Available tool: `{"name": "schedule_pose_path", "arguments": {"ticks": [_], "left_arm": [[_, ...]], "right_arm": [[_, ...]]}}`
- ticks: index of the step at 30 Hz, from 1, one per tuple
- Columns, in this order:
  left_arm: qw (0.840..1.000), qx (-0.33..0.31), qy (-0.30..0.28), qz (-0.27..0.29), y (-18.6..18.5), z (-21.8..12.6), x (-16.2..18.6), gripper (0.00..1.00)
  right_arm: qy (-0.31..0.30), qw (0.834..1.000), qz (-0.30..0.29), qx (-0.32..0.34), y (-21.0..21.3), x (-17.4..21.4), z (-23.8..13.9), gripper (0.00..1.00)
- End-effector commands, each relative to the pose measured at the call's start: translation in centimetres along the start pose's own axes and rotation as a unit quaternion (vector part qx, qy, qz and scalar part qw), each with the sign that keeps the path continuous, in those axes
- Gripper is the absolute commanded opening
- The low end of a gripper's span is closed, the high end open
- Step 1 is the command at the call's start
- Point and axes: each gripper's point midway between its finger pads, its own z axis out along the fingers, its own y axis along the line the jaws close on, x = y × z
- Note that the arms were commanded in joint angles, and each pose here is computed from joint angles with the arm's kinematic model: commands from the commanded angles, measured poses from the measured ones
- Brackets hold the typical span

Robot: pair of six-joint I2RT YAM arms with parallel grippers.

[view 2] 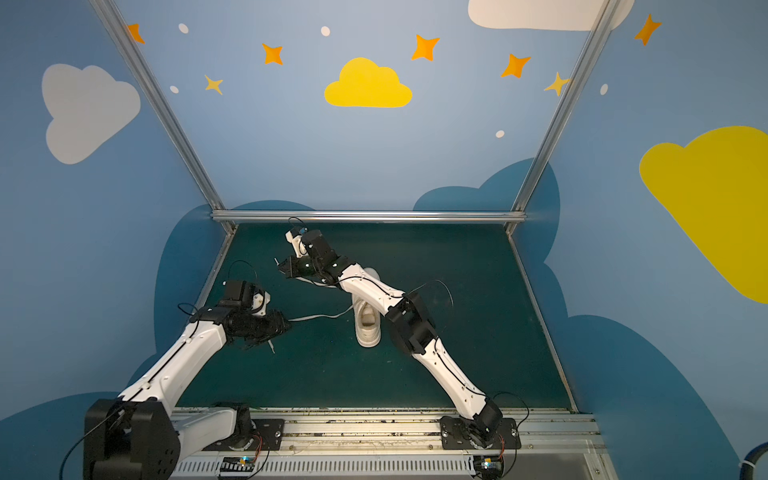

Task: Tie the shoes

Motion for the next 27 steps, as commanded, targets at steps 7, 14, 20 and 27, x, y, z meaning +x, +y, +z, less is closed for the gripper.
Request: {"name": "schedule_pose_path", "arguments": {"ticks": [7, 14, 20, 27], "left_arm": [[1.000, 0.007, -0.003, -0.009, 0.0, -0.2, 0.4, 0.59], [1.000, 0.008, 0.001, -0.006, -0.1, 0.0, 0.3, 0.62], [1.000, 0.006, -0.003, -0.006, -0.1, -0.3, 0.4, 0.65], [1.000, -0.001, -0.004, -0.003, 0.0, -0.2, 0.2, 0.66]], "right_arm": [[-0.008, 0.999, 0.031, -0.009, -1.4, 0.7, 1.6, 0.00], [0.014, 0.999, 0.045, 0.020, -3.5, 2.6, 1.6, 0.22], [0.019, 0.999, 0.039, 0.033, -3.5, 2.4, 0.9, 0.47], [0.006, 0.999, 0.029, 0.036, -2.6, 0.7, -1.3, 0.49]]}}
